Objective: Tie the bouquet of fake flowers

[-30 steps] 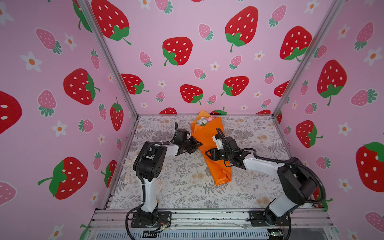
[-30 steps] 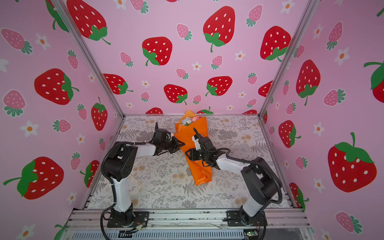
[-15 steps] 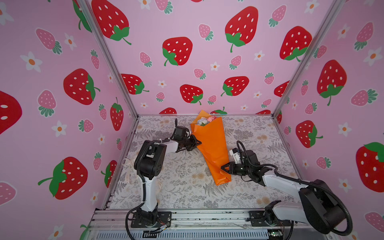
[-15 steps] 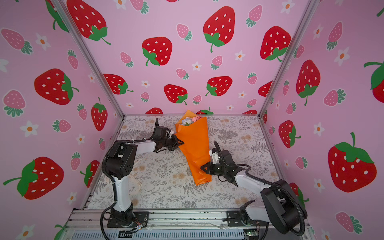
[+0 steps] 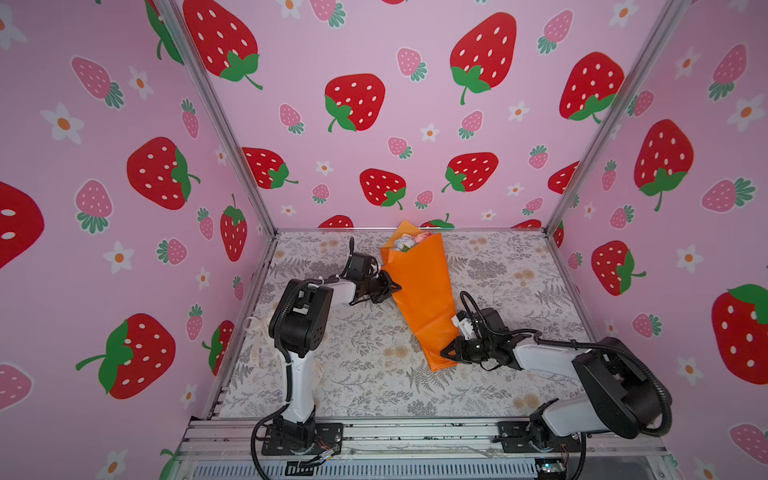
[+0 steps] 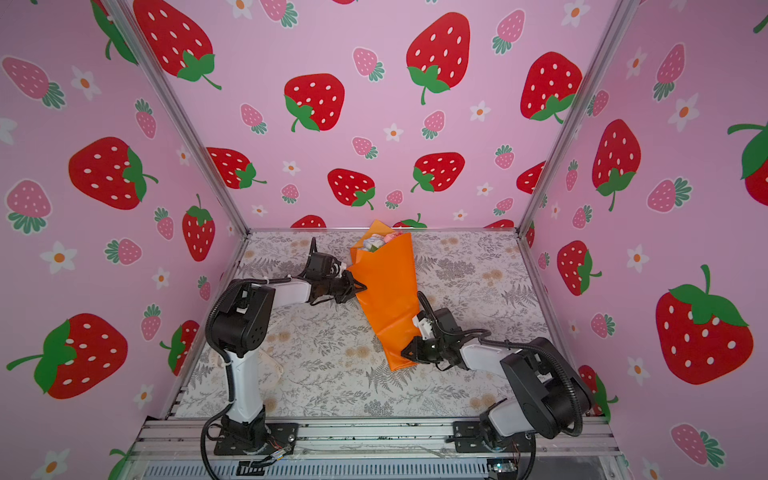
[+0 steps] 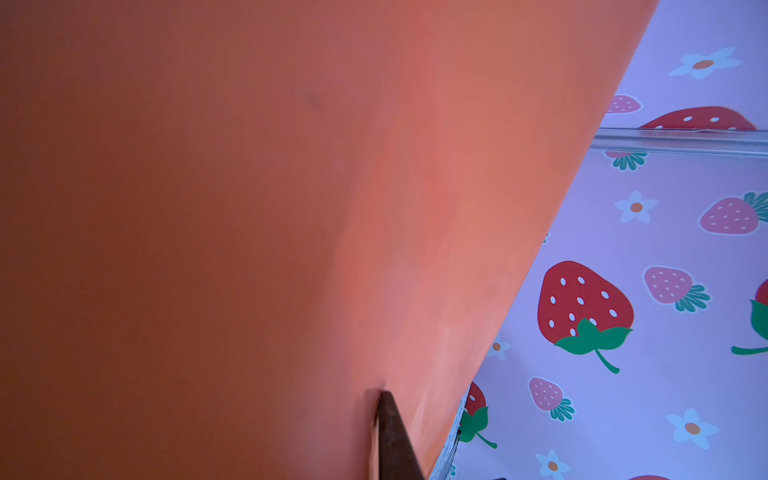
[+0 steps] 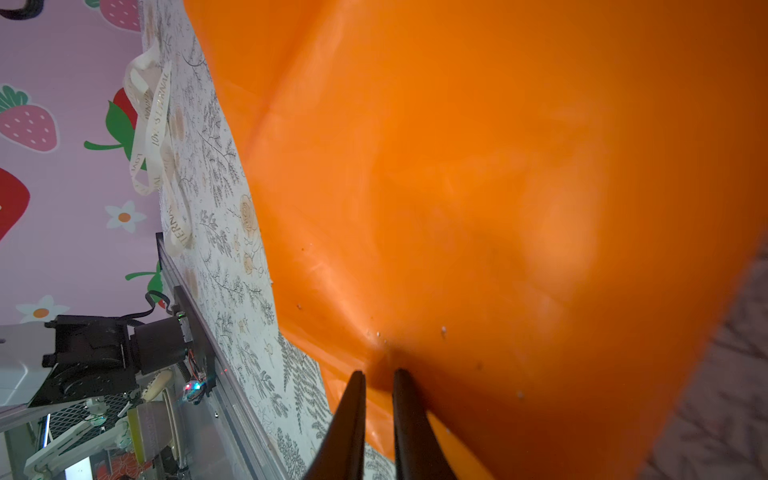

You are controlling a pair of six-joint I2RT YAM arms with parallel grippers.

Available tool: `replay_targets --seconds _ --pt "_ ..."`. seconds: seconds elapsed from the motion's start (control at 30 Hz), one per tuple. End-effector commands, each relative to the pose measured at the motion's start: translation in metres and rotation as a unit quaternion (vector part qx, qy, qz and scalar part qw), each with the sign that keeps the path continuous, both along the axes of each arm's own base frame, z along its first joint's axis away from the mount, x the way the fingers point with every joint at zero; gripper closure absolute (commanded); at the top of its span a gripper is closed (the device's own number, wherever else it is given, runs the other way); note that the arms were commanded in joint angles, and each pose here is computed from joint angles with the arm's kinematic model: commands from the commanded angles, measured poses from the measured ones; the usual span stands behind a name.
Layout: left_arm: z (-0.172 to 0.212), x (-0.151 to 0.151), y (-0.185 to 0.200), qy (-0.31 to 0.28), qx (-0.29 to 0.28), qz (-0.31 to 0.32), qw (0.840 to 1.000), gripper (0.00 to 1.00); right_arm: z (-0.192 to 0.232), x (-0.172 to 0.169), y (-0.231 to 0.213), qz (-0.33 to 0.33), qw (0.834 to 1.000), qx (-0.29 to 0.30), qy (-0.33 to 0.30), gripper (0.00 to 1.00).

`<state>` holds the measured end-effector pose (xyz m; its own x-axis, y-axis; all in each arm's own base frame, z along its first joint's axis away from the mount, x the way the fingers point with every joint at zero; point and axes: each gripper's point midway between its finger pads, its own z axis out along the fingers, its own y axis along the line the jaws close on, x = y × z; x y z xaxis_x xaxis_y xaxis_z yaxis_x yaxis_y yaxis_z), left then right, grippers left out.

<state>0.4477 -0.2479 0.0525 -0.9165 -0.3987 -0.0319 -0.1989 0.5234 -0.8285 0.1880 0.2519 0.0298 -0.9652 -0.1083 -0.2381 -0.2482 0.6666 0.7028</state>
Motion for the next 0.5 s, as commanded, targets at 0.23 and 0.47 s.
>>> replay_targets --seconds 0.23,0.47 --pt "-0.005 0.006 -0.003 0.004 -0.007 -0.013 1.000 0.90 0.007 0.008 -0.027 -0.047 0.997 -0.041 -0.036 0.82" --pt "-0.008 0.005 -0.003 0.008 -0.008 -0.015 1.000 0.91 -0.020 -0.005 -0.054 -0.083 0.993 -0.086 0.017 0.82"
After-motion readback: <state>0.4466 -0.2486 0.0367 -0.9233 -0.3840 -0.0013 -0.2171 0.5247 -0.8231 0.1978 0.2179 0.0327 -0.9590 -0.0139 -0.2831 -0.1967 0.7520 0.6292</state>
